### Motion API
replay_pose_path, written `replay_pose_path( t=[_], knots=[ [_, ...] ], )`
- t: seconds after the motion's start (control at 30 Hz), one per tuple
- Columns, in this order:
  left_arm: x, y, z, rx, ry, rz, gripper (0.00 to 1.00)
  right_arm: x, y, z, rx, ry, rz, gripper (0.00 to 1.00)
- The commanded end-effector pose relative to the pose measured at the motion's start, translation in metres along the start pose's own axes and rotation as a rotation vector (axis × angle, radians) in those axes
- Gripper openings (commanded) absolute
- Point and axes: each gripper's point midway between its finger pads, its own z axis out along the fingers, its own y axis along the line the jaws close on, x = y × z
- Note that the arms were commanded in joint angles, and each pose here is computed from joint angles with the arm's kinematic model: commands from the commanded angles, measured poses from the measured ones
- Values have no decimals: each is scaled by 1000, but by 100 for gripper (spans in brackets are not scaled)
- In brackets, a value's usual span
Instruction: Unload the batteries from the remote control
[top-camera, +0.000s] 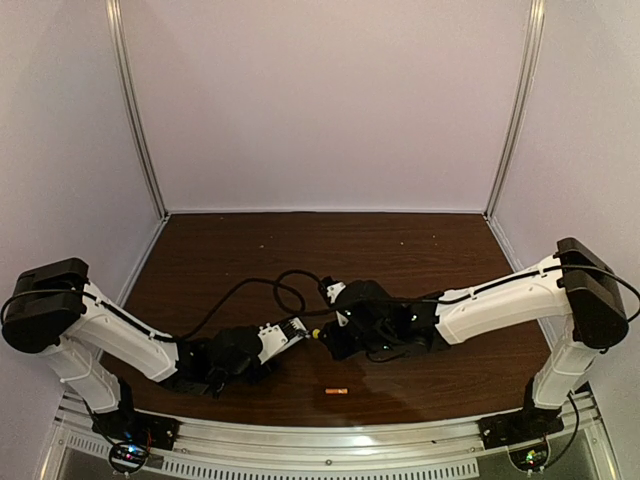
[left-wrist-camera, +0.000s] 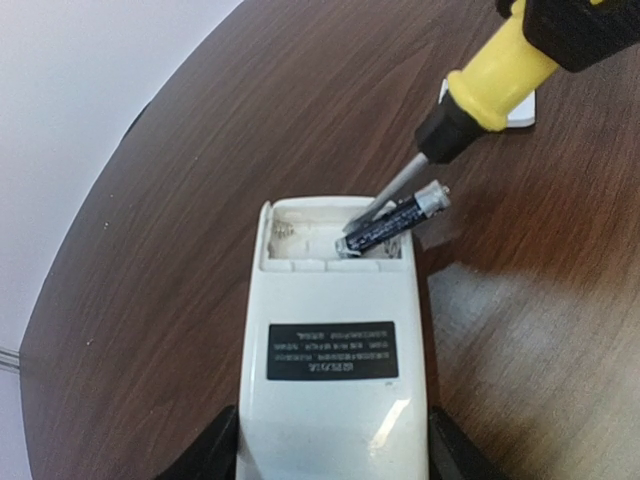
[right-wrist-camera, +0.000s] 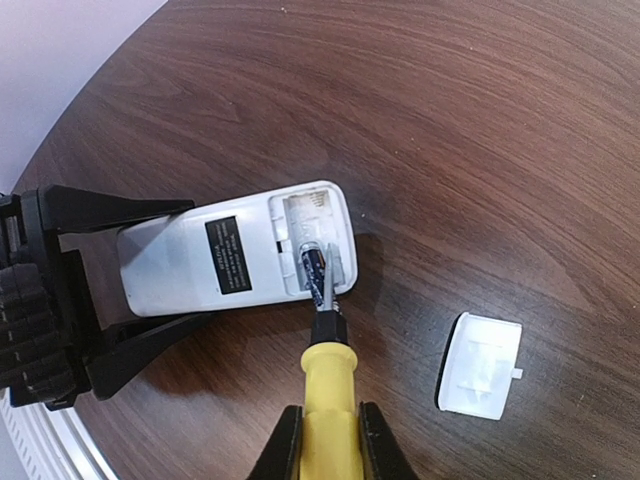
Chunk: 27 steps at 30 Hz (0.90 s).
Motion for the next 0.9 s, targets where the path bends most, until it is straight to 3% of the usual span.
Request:
replay_pose_path(
  t=[0.0,0.3,0.87],
  knots=[
    [-22,4,-2,-8,-75,-37,0,5,-8,4,46,26,-30,0],
    [-23,5,-3,-10,-80,-40,0,24,16,-2,-122,103,-63,0],
    [-22,6,-2,-23,-73,-42,0,25,6,-11,-93,83,-45,0]
  ],
)
